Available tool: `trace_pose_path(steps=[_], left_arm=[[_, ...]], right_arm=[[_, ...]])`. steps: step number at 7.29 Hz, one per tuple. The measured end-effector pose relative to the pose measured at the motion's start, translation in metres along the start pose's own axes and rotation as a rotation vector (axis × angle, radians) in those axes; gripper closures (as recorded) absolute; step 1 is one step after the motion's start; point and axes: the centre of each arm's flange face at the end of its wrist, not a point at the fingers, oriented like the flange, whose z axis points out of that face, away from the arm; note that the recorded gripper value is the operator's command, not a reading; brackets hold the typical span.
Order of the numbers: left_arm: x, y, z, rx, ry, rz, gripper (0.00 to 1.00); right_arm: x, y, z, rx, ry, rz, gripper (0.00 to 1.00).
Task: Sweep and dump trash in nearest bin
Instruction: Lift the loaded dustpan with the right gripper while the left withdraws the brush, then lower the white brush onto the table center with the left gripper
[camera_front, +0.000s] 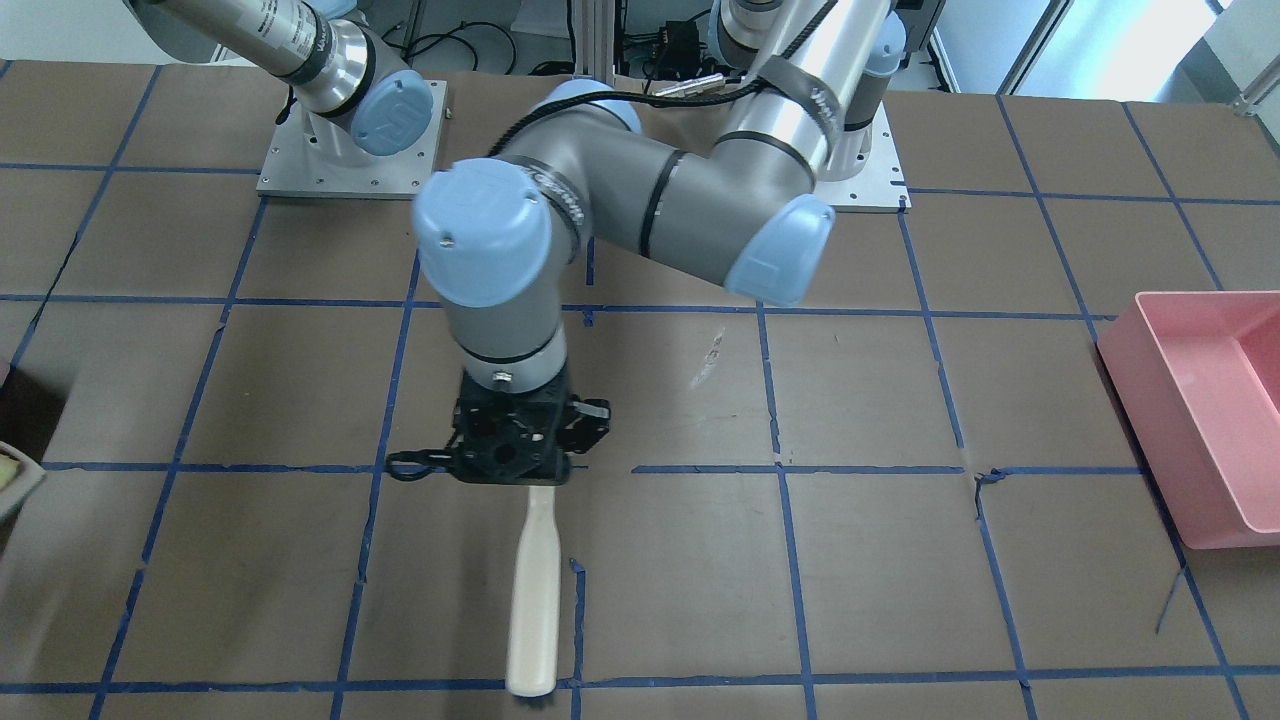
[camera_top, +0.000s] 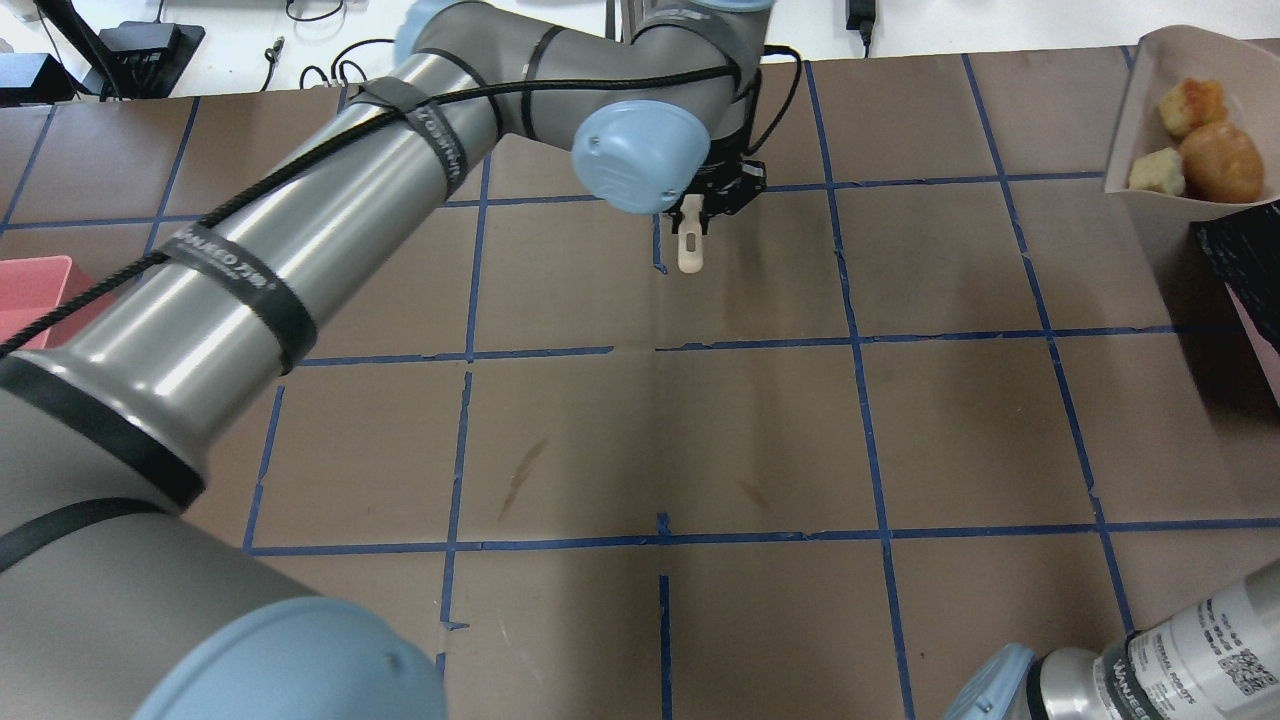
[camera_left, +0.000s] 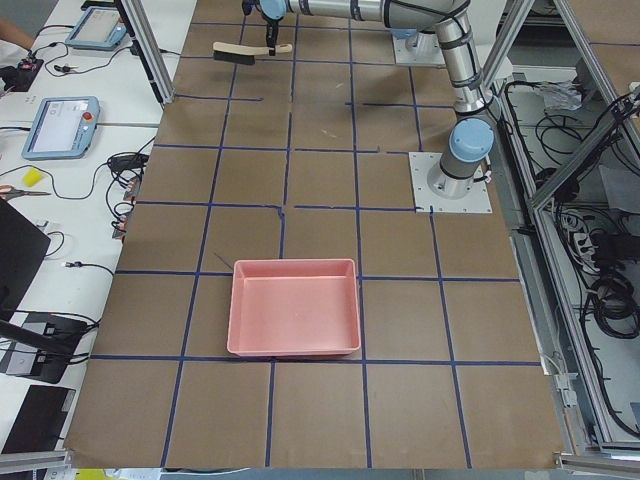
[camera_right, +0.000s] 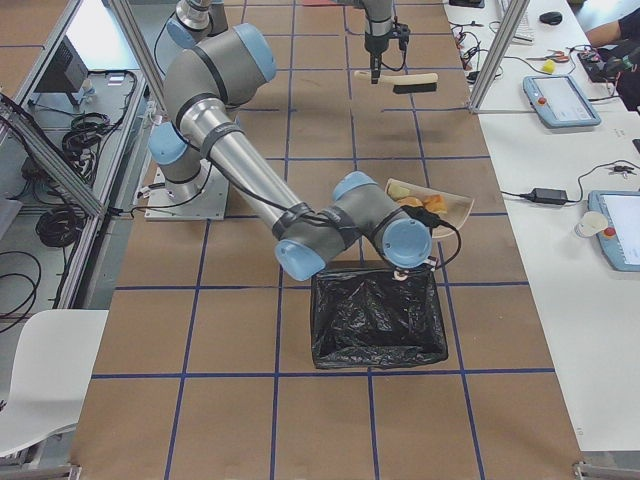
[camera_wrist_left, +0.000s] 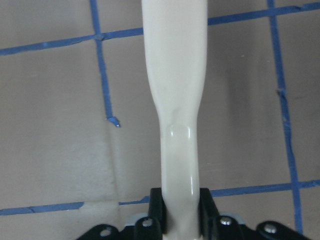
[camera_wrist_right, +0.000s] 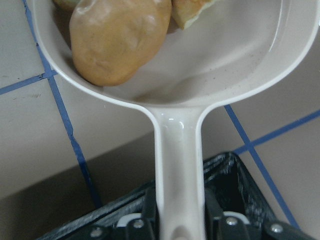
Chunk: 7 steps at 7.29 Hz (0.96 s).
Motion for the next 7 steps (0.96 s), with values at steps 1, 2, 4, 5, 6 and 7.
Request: trace_pose_path(steps=[1,2,4,5,6,7], left_arm=[[-0.048,0.014,0.006,-0.029,0.004,-0.009,0.97],[-0.091,0.033,0.017,-0.031,0.009,-0.002,0.97],[-0.172,0.072,0.051,-0.009,0.016,0.012,0.97],[-0.196,0.089,0.06,-0.015,0.014,0.021,0.97],[-0.208,0.104,0.063,-0.027,0.011,0.038,0.97],[-0.213,0.118,0.067,-0.041,0.007,0.06,0.97]], right_arm=[[-0.007,0.037,-0.03,-0.02,0.035,0.082,1.0],[-0.014,0.07,-0.058,-0.069,0.061,0.137,1.0],[-0.023,0.118,-0.098,-0.173,0.083,0.192,1.0],[-0.027,0.131,-0.11,-0.234,0.082,0.194,1.0],[-0.03,0.138,-0.121,-0.307,0.079,0.186,1.0],[-0.03,0.139,-0.125,-0.379,0.072,0.157,1.0]])
